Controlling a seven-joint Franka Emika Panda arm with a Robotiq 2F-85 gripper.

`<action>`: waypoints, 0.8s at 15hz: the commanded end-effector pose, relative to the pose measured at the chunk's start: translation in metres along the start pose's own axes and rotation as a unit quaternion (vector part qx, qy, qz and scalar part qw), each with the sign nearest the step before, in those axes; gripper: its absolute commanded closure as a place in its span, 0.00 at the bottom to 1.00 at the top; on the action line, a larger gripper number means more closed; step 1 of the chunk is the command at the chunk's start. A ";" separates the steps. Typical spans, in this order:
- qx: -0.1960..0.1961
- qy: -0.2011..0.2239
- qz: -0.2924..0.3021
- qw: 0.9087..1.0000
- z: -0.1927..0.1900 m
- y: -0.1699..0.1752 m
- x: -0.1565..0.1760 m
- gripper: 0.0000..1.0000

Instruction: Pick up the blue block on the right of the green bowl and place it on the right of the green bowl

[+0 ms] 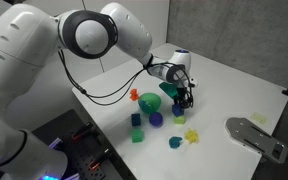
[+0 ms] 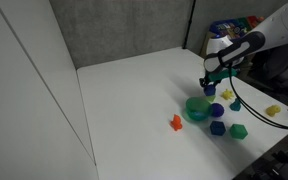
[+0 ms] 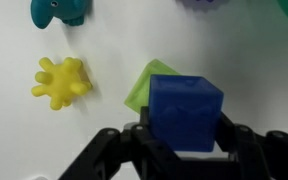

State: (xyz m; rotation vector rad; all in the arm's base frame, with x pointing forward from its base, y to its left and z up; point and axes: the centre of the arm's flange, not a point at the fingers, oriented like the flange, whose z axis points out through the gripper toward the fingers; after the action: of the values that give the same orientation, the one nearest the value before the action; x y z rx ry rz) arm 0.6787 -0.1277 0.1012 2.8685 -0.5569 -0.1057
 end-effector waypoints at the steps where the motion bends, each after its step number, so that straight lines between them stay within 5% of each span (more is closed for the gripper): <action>1: -0.004 -0.001 0.003 1.000 -0.014 -0.011 0.002 0.68; 12: 0.059 0.057 -0.035 0.996 -0.177 -0.084 -0.027 0.72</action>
State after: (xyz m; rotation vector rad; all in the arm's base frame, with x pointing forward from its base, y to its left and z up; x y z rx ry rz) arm 0.7150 -0.0388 0.2285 2.9553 -0.4881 0.0785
